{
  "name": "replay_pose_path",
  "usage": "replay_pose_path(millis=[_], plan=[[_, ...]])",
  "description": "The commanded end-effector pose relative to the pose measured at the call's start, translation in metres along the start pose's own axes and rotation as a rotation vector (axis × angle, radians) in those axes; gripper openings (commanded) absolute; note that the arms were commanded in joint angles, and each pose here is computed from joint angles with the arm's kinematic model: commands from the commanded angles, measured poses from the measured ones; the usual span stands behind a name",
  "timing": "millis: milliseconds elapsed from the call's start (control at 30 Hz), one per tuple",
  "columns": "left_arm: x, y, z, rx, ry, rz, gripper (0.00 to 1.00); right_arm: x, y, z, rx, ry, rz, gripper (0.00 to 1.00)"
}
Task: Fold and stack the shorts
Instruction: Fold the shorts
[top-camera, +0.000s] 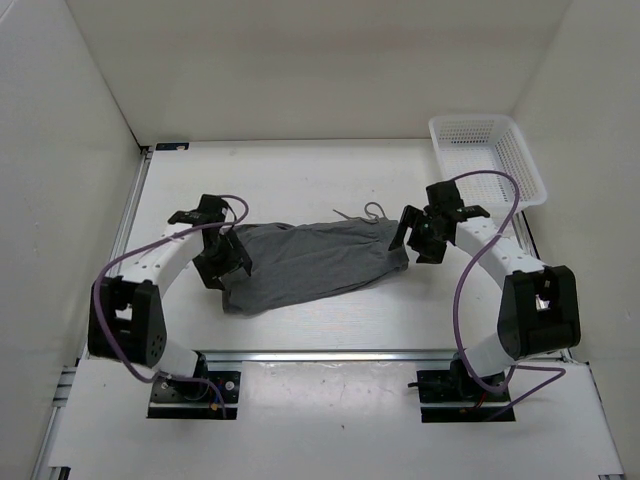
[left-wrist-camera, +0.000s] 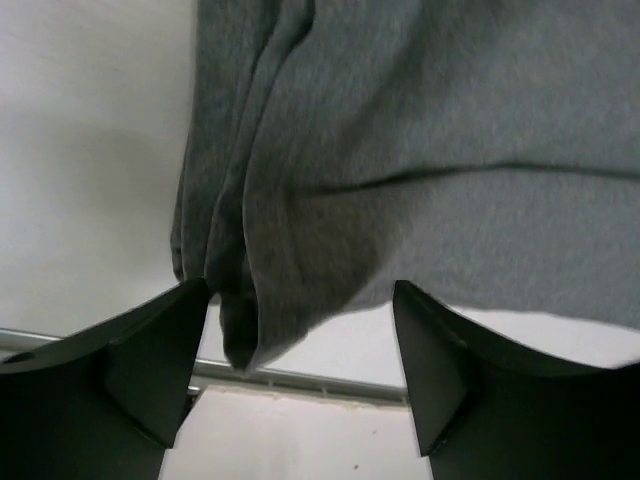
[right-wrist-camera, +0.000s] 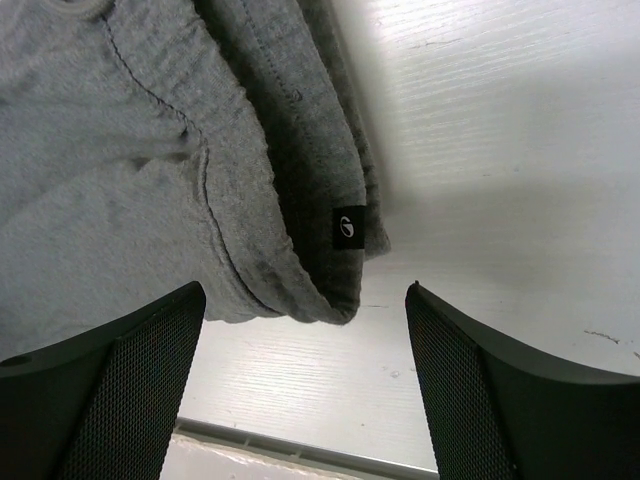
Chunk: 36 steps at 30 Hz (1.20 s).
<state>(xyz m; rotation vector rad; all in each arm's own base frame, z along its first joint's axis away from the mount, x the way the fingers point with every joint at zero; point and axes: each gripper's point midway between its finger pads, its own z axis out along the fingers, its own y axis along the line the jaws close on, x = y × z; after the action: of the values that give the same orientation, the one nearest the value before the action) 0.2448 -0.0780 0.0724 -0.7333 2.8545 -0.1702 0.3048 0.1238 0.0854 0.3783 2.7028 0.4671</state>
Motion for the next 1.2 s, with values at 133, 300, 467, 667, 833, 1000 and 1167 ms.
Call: replay_pose_path(millis=[133, 300, 467, 667, 833, 1000, 1167], plan=[[-0.089, -0.017, -0.013, 0.029, -0.164, -0.063, 0.33, -0.005, 0.010, -0.008, -0.045, -0.007, -0.046, 0.84], [-0.121, -0.034, 0.023, 0.005, -0.099, -0.027, 0.28, -0.005, 0.011, -0.008, -0.053, -0.003, -0.056, 0.84], [-0.137, -0.035, 0.042, -0.014, -0.077, -0.045, 0.47, -0.006, 0.012, -0.010, -0.053, -0.003, -0.056, 0.84], [-0.136, -0.013, 0.052, -0.081, -0.071, -0.083, 0.90, -0.004, 0.009, -0.010, -0.041, 0.001, -0.054, 0.84], [-0.136, -0.010, 0.054, -0.090, -0.076, -0.074, 0.60, -0.005, 0.009, -0.007, -0.036, 0.009, -0.052, 0.84], [-0.138, -0.011, 0.056, -0.091, -0.075, -0.055, 0.31, -0.004, 0.008, -0.007, -0.032, 0.016, -0.050, 0.84], [-0.137, -0.010, 0.056, -0.091, -0.075, -0.046, 0.12, -0.001, 0.004, -0.005, -0.015, 0.027, -0.047, 0.84]])
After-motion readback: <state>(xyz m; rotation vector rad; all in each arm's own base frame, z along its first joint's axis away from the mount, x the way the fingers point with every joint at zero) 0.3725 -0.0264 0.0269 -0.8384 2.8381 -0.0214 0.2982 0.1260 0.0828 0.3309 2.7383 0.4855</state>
